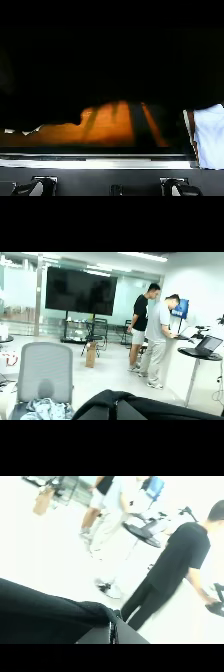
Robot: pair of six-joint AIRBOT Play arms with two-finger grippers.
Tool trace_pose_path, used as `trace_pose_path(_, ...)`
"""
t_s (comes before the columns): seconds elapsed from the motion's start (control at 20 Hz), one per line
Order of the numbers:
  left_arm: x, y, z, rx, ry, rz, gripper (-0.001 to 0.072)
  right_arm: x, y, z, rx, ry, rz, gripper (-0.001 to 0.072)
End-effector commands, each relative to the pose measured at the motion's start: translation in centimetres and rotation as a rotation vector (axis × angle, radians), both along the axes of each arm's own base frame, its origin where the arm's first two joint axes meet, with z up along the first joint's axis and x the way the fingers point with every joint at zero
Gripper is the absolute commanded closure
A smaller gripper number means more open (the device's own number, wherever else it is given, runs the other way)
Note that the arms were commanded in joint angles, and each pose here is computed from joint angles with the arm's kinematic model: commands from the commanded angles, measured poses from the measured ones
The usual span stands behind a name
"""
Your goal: Fold the shirts.
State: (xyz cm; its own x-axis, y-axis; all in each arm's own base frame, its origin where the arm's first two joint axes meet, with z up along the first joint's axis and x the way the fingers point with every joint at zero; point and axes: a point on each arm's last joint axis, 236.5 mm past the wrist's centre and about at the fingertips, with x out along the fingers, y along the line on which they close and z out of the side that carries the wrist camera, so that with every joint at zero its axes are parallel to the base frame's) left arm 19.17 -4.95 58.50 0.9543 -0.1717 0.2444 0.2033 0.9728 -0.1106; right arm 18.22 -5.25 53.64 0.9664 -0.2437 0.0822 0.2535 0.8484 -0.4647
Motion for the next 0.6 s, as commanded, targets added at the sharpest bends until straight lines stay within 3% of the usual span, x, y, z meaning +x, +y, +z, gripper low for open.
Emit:
trace_pose_path(0.0,-0.5,-0.2,-1.0,0.002,0.042,-0.002,0.0683,0.3,-0.5,-1.0,0.015,0.049,-0.021,0.0682)
trace_pose_path(0.25,5.9,1.7,-4.9,0.035,0.211,0.019,0.0683,9.1,-1.7,-9.6,0.067,0.409,-0.034,0.0681)
trace_pose_path(0.55,22.7,4.8,-31.5,-0.007,0.972,-0.094,0.0682,23.3,-2.9,-33.1,0.138,1.170,-0.023,0.0681)
